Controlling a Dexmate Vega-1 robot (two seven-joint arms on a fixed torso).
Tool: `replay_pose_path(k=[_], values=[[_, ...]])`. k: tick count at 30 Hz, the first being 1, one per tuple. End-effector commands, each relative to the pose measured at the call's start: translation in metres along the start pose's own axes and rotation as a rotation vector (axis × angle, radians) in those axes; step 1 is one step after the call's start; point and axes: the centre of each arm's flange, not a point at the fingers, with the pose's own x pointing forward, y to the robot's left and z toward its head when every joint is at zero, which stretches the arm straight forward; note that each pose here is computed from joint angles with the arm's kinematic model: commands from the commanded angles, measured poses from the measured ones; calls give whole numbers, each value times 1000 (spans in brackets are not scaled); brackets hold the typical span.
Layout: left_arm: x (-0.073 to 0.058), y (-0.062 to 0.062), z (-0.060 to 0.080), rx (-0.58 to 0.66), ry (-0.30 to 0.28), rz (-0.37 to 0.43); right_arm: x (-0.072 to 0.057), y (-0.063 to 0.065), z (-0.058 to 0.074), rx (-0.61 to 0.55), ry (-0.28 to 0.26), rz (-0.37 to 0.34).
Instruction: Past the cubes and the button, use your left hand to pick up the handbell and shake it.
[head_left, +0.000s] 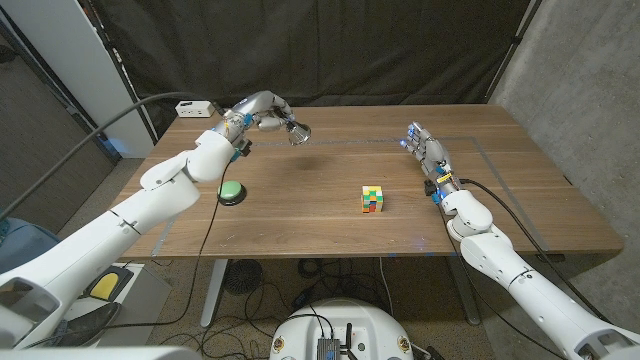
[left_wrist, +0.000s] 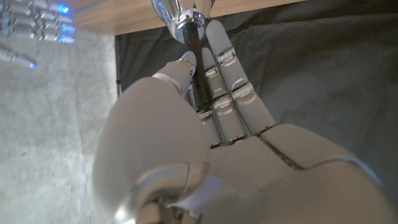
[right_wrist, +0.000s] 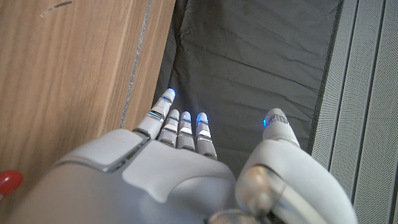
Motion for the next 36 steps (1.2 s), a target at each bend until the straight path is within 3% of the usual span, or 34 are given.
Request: replay_pose_path(k=[1, 9, 13, 21, 29, 36], values=[[-12, 31, 0, 466, 142, 15, 4, 4, -4, 8, 3, 17], [-7, 41, 19, 732, 140, -30, 4, 5, -5, 10, 7, 21], [-9, 43, 29, 900, 120, 16, 2, 5, -6, 16, 9, 15], [-17, 39, 40, 1222, 156, 105, -2, 4, -7, 20, 14, 6], [-26, 45, 37, 1318, 143, 183, -1, 5, -9, 22, 22, 10], [-26, 48, 37, 1349, 204, 118, 0, 6, -10, 19, 25, 18]])
